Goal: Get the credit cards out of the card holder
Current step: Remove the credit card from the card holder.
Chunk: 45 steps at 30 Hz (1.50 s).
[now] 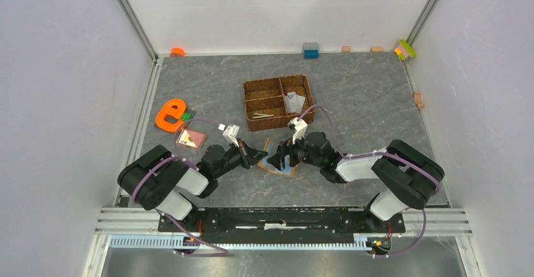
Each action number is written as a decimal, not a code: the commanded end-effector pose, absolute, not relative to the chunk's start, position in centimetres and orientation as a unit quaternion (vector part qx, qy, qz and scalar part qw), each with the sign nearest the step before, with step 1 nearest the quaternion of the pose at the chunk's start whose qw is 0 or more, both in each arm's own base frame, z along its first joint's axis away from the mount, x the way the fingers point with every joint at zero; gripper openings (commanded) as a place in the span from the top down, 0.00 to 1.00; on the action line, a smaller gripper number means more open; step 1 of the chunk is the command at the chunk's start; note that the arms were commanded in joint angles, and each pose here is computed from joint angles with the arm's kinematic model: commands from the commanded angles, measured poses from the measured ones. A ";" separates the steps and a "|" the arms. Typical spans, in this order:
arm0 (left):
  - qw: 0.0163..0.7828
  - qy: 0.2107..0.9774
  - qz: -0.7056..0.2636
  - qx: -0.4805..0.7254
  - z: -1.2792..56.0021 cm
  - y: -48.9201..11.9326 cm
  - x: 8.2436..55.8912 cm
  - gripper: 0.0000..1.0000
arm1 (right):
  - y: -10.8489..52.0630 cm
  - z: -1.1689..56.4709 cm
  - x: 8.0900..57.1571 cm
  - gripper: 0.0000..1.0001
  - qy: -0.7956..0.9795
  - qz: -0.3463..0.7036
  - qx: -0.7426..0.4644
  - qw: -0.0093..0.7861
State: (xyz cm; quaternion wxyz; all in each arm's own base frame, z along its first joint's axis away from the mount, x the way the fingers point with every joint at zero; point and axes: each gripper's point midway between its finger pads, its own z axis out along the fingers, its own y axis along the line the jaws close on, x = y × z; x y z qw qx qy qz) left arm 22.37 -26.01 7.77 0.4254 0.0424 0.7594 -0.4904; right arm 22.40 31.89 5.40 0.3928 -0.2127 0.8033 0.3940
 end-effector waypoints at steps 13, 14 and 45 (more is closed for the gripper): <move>0.475 0.740 -0.475 0.039 9.4 -25.8 23.6 0.98 | 33.6 7.9 24.3 0.08 0.794 0.354 -0.209 0.448; 0.475 0.740 -0.474 0.038 9.3 -25.7 23.6 0.98 | 33.6 7.5 24.4 0.08 0.801 0.341 -0.209 0.446; 0.473 0.757 -0.448 0.039 8.8 -25.2 23.7 0.97 | 32.6 6.4 24.5 0.30 0.816 0.300 -0.216 0.445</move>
